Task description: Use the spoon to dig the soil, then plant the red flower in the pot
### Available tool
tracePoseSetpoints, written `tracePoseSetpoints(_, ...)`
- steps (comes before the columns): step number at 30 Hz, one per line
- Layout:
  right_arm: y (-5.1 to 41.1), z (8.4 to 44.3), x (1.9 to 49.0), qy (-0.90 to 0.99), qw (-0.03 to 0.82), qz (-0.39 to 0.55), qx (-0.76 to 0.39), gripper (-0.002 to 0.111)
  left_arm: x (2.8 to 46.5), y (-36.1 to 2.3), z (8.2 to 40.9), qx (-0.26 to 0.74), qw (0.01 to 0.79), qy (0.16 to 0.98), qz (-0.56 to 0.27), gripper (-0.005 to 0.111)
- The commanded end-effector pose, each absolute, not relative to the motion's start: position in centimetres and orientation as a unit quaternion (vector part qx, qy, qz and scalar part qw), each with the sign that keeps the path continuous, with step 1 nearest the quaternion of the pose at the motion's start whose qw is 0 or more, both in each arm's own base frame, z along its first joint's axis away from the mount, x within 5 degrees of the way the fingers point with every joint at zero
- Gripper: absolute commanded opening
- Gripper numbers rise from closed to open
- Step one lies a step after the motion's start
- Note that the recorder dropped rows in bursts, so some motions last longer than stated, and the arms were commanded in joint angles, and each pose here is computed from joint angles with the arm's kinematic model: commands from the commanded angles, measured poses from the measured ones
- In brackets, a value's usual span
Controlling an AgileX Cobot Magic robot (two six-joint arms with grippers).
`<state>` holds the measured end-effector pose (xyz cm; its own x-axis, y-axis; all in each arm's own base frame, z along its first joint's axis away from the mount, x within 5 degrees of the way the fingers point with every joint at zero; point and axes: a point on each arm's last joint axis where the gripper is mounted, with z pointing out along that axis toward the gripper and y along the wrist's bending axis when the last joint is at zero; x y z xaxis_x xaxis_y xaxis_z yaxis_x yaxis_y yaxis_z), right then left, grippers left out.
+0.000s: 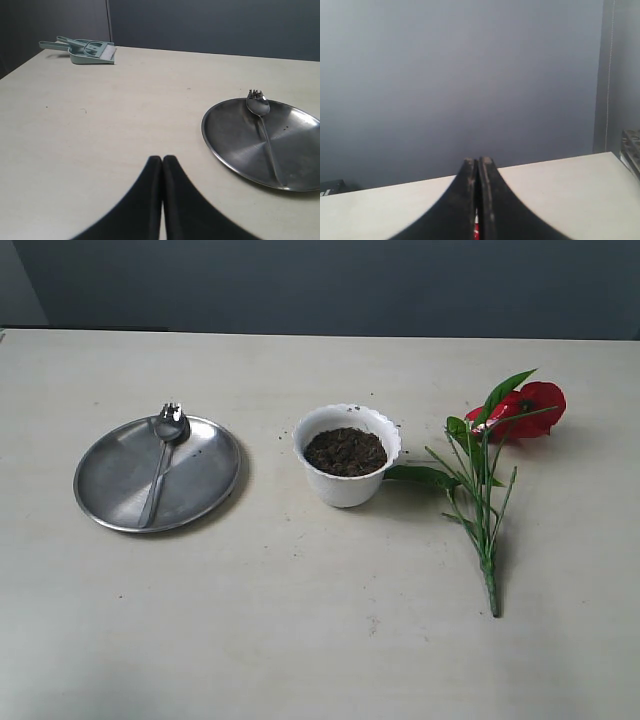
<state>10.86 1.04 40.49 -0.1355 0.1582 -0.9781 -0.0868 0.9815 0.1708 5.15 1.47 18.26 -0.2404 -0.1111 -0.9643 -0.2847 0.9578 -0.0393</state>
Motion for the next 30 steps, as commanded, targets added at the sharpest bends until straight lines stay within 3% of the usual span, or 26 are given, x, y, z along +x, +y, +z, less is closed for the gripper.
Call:
tracePoseSetpoints(1,0.9,41.0,11.1,0.735,0.673,0.086,0.024,-0.001,5.2,1.5,18.3,-0.125,0.61,0.779,0.072,0.0)
tracePoseSetpoints(5,0.9,40.6,11.8,0.745,0.662,0.078,0.022,0.008,5.2,1.5,18.3,-0.125,0.61,0.779,0.072,0.0)
tracePoseSetpoints(7,0.9,40.4,12.4,0.754,0.652,0.078,0.022,0.019,5.2,1.5,18.3,-0.125,0.61,0.779,0.072,0.0)
tracePoseSetpoints(12,1.0,39.4,14.0,0.779,0.621,0.08,0.025,0.063,5.2,1.5,18.3,-0.125,0.61,0.779,0.072,0.0)
tracePoseSetpoints(15,0.9,39.5,15.5,0.767,0.637,0.077,0.029,0.078,5.2,1.5,18.3,-0.125,0.61,0.779,0.072,0.0)
tracePoseSetpoints(17,0.8,39.7,16.6,0.761,0.644,0.072,0.03,0.083,5.2,1.5,18.3,-0.125,0.61,0.779,0.072,0.0)
tracePoseSetpoints(25,1.2,38.5,20.8,0.852,0.519,0.07,0.019,0.084,5.2,1.5,18.3,-0.125,0.61,0.779,0.072,0.0)
tracePoseSetpoints(30,1.3,37.5,22.8,0.864,0.497,0.074,0.023,0.084,5.2,1.5,18.3,-0.125,0.61,0.779,0.072,0.0)
